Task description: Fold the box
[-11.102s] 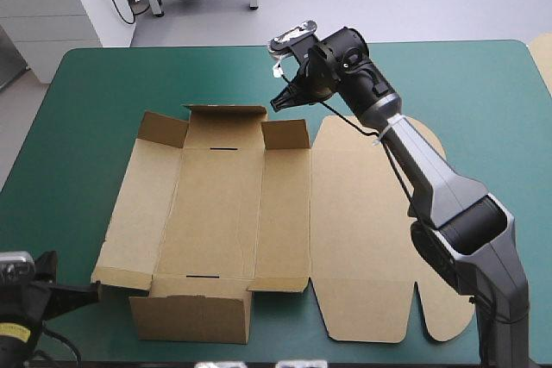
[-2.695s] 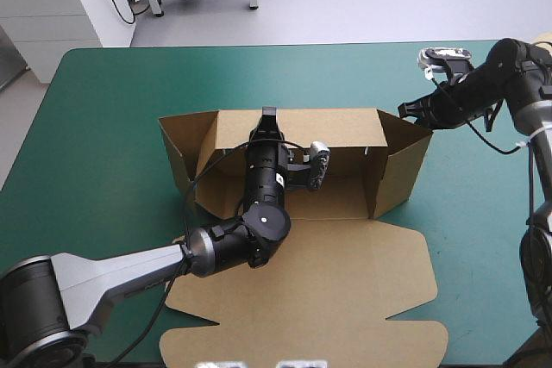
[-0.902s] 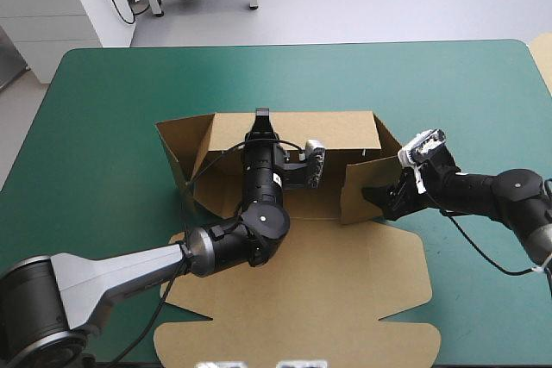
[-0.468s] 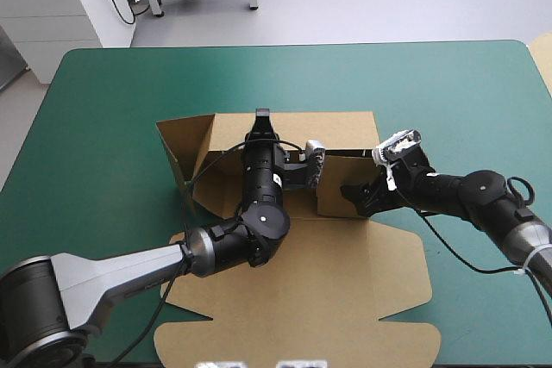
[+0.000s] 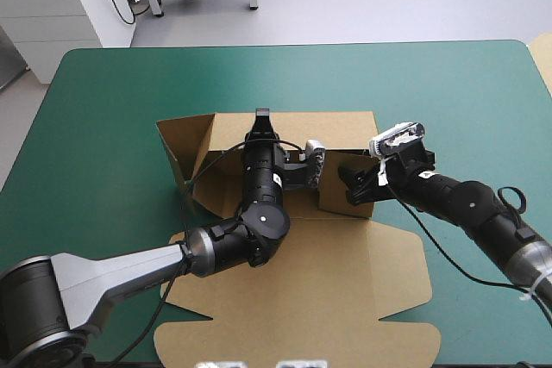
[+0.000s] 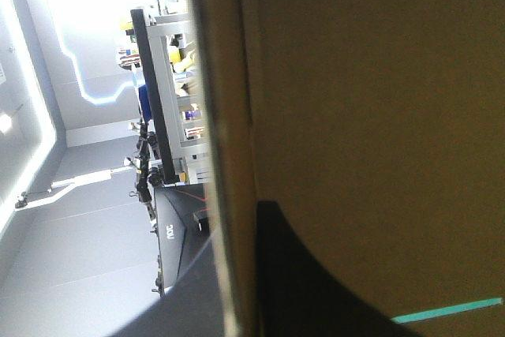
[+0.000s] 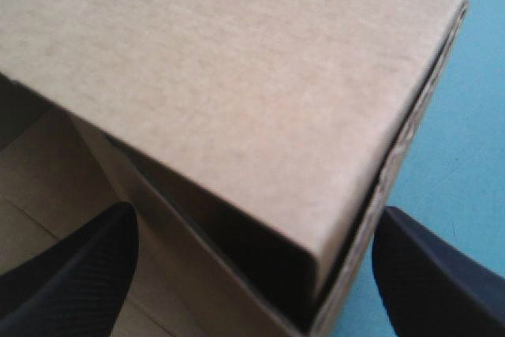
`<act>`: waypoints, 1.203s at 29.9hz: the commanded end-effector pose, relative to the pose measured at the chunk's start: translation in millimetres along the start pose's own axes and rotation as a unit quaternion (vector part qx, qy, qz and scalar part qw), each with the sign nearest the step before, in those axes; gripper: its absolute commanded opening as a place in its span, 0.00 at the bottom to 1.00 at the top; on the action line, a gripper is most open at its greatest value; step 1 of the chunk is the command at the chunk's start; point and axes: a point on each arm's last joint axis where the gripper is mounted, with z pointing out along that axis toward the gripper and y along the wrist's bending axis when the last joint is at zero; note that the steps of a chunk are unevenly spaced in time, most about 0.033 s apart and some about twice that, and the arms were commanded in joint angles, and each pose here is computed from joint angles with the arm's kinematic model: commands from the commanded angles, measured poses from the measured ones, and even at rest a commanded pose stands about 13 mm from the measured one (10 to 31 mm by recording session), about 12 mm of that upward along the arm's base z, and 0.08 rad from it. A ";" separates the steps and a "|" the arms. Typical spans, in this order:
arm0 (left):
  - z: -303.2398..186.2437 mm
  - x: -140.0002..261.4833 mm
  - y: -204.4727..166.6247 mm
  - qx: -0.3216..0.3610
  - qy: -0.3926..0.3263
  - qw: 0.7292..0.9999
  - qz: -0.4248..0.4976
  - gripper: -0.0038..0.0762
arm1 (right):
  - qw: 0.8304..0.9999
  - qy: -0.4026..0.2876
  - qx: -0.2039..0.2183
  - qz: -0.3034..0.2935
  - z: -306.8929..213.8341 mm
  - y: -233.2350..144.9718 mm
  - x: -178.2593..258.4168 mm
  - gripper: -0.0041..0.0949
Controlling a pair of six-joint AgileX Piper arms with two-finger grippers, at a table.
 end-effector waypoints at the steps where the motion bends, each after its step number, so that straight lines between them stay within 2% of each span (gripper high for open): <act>1: -10.3 6.7 26.2 -0.048 0.000 0.999 -0.015 0.04 | 0.998 -0.046 0.034 0.015 -4.1 -1.2 -14.9 0.79; 4: -10.3 6.7 26.2 -0.048 0.000 0.999 -0.015 0.04 | 0.997 -0.055 0.045 0.024 -4.4 -3.3 -16.4 0.74; 10: -10.3 6.7 26.2 -0.048 0.000 0.999 -0.015 0.04 | 0.999 -0.026 0.033 0.011 -1.7 -1.2 -3.4 0.31; 12: -10.3 6.7 26.2 -0.048 0.000 0.999 -0.015 0.04 | 0.999 -0.017 0.033 0.009 -0.7 -1.3 2.2 0.09; 13: -10.3 6.7 26.2 -0.048 0.000 0.999 -0.015 0.04 | 0.999 -0.015 0.034 0.005 -0.5 -1.4 3.4 0.02; 23: -10.4 6.3 27.6 -0.056 -0.002 0.998 -0.010 0.04 | 0.999 -0.013 0.038 -0.011 -0.3 -2.2 4.6 0.02; 25: -10.4 6.2 27.8 -0.057 -0.002 0.998 -0.009 0.08 | 0.999 -0.014 0.038 -0.019 -0.4 -2.1 4.0 0.02; 28: -9.5 6.6 27.9 -0.056 -0.004 0.998 -0.009 0.24 | 0.999 -0.011 0.033 -0.021 2.5 -1.9 1.4 0.02; 33: -5.9 10.1 33.7 -0.084 -0.002 0.996 -0.036 0.65 | 0.999 0.046 -0.011 0.013 19.7 -10.0 -8.6 0.02; 36: -7.9 11.1 38.5 -0.112 0.003 0.992 -0.065 0.74 | 0.994 0.094 -0.016 0.048 30.0 -25.9 -17.7 0.02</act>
